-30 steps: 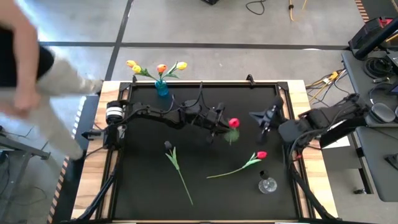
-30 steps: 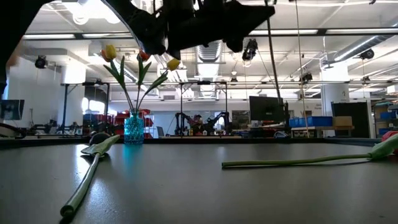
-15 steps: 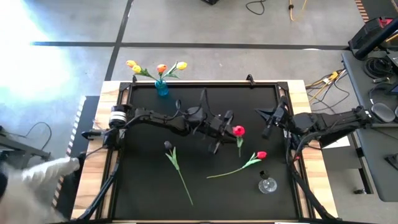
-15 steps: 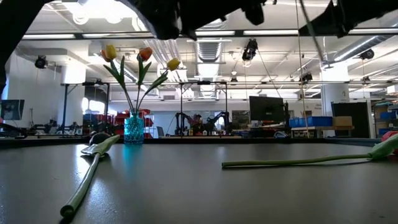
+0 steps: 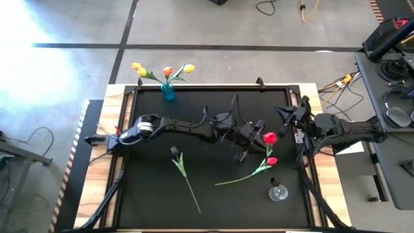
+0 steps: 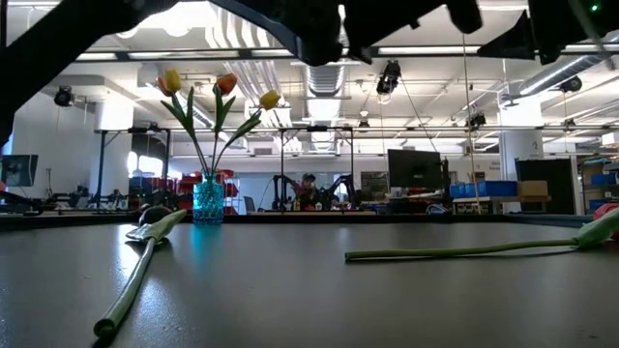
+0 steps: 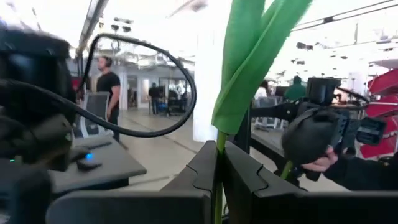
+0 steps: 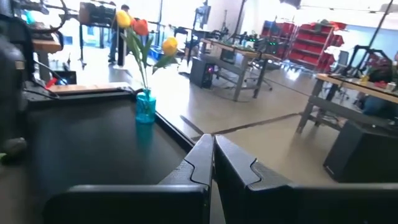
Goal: Sort flowers into vase by color
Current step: Put the top red flower into the transparent vase
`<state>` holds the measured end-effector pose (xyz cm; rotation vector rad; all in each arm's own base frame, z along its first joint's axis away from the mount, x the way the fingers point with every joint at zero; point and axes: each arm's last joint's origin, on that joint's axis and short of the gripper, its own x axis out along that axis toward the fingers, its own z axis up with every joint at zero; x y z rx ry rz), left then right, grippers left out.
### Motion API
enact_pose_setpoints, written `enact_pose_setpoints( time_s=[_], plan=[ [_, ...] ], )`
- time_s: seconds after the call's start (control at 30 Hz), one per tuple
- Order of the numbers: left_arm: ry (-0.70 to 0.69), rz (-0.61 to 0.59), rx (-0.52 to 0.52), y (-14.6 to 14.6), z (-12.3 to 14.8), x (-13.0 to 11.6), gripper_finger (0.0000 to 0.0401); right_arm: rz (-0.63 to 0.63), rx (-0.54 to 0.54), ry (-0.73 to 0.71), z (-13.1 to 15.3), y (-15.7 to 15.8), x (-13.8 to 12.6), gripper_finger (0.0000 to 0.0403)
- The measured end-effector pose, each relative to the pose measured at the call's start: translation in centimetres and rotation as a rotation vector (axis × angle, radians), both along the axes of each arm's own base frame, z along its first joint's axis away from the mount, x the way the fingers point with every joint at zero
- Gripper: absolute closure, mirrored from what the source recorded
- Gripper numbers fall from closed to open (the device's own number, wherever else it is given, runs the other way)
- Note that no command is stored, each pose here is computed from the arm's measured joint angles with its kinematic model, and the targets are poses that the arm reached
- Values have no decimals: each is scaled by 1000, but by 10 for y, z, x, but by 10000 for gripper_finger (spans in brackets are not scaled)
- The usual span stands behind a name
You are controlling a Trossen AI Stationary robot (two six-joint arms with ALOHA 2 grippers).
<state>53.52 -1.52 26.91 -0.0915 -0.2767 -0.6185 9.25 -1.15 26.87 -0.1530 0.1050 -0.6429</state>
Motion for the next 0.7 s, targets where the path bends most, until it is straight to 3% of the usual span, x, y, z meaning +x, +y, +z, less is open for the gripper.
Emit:
enact_pose_setpoints(
  time_s=[0.27, 0.5, 0.7],
  plan=[
    [-18, -50, 20, -19, 6, 27, 401, -43, -15, 13, -2, -4, -1, 394],
    [32, 72, 53, -27, -5, 49, 401, -75, -16, 14, -2, -7, -1, 394],
    [16, 88, 21, -43, -11, 51, 401, -83, -15, 14, -2, -8, -1, 394]
  ],
)
